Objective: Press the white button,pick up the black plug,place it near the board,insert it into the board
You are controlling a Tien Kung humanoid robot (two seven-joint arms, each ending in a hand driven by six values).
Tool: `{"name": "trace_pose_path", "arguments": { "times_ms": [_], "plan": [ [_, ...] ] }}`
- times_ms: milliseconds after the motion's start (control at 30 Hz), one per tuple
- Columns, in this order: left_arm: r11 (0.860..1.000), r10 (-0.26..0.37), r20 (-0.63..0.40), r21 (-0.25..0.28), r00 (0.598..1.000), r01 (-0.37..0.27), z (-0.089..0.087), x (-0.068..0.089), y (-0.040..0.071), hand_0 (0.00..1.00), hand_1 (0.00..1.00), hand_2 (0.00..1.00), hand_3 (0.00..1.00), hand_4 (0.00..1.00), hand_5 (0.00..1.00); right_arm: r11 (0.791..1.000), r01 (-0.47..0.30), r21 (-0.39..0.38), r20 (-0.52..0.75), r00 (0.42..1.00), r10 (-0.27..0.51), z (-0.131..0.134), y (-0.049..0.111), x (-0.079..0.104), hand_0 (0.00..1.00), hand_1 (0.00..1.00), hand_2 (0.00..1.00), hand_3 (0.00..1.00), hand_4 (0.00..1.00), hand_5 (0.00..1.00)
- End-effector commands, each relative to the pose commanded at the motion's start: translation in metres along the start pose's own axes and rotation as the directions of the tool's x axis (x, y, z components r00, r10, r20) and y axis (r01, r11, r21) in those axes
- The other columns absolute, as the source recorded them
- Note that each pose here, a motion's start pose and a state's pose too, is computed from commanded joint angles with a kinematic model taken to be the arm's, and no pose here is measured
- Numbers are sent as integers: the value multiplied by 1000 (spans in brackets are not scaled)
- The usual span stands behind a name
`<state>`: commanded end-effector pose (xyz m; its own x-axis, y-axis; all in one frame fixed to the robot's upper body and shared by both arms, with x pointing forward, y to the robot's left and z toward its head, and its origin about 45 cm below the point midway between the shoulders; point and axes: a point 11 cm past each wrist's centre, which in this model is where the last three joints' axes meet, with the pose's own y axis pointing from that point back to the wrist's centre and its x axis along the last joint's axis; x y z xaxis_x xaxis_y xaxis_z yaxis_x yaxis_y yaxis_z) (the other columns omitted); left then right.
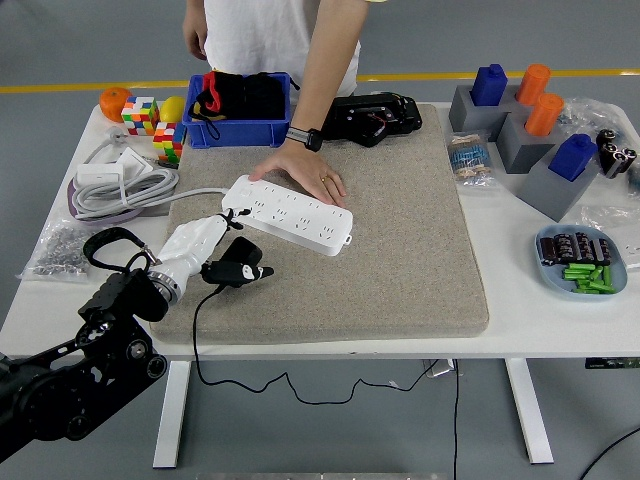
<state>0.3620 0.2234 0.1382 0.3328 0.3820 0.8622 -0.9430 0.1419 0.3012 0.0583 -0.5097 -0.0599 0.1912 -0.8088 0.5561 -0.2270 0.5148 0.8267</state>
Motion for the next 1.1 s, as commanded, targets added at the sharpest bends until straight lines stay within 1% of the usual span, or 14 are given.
{"name": "trace_pose_path", "arguments": {
  "times_ms": [33,67,233,267,433,467,633,667,833,867,1000,1033,1067,1100],
  "plan": [
    [1000,-1,3,1,1000,1,0,0,0,459,681,687,862,998,407,1000,0,0,0,1000,0,0,0,0,687,613,607,564,627,218],
    [1000,-2,6,1,1000,2,-1,-1,0,354,592,607,819,998,297,1000,0,1,0,1000,0,0,0,0,688,613,607,564,626,219],
    [1000,2,15,6,1000,-2,-3,-2,0,354,592,607,819,998,297,1000,0,3,0,1000,0,-1,0,0,688,613,607,564,626,219],
    [1000,5,15,6,1000,-5,-4,-2,0,313,515,531,733,987,84,1000,0,4,1,1000,0,-1,0,0,688,613,607,564,627,219],
    [1000,27,8,1,1000,-27,-4,2,-1,313,515,531,733,987,84,1000,-1,4,-1,1000,1,-1,0,0,688,613,607,564,627,219],
    [1000,30,0,1,1000,-30,-4,3,-1,255,419,453,601,923,2,1000,-1,4,-2,1000,1,-1,0,0,687,613,607,564,627,217],
    [999,47,-24,-1,999,-47,-5,4,-2,255,419,453,601,923,2,1000,-1,7,-6,1000,1,-2,0,0,687,613,607,564,627,217],
    [999,49,-24,0,999,-49,-5,5,-2,207,301,345,539,693,2,1000,-1,7,-5,1000,1,-2,0,0,687,613,607,563,626,218],
    [997,74,-30,-19,997,-75,-2,12,-4,207,301,345,539,693,2,1000,-4,10,-3,1000,4,-3,0,0,687,613,607,563,626,218],
    [996,79,-33,-25,996,-80,0,14,-5,214,264,292,455,566,2,1000,-4,11,-3,1000,4,-3,0,1,687,611,607,562,626,218],
    [992,111,-56,-47,992,-114,8,26,-9,214,264,292,455,566,2,1000,-6,12,-2,1000,6,-3,0,1,687,611,607,562,626,218],
    [990,128,-64,-54,990,-132,12,33,-12,214,264,292,455,566,2,1000,-6,13,-1,1000,6,-4,0,1,687,611,607,562,626,218],
    [988,139,-69,-57,988,-143,15,37,-14,208,250,268,424,530,2,1000,-6,13,-1,1000,6,-4,0,1,686,612,606,562,626,217],
    [986,148,-74,-60,986,-153,17,41,-16,208,250,268,424,530,2,1000,-6,14,-2,1000,6,-4,0,1,686,612,606,562,626,217]
  ]
}}
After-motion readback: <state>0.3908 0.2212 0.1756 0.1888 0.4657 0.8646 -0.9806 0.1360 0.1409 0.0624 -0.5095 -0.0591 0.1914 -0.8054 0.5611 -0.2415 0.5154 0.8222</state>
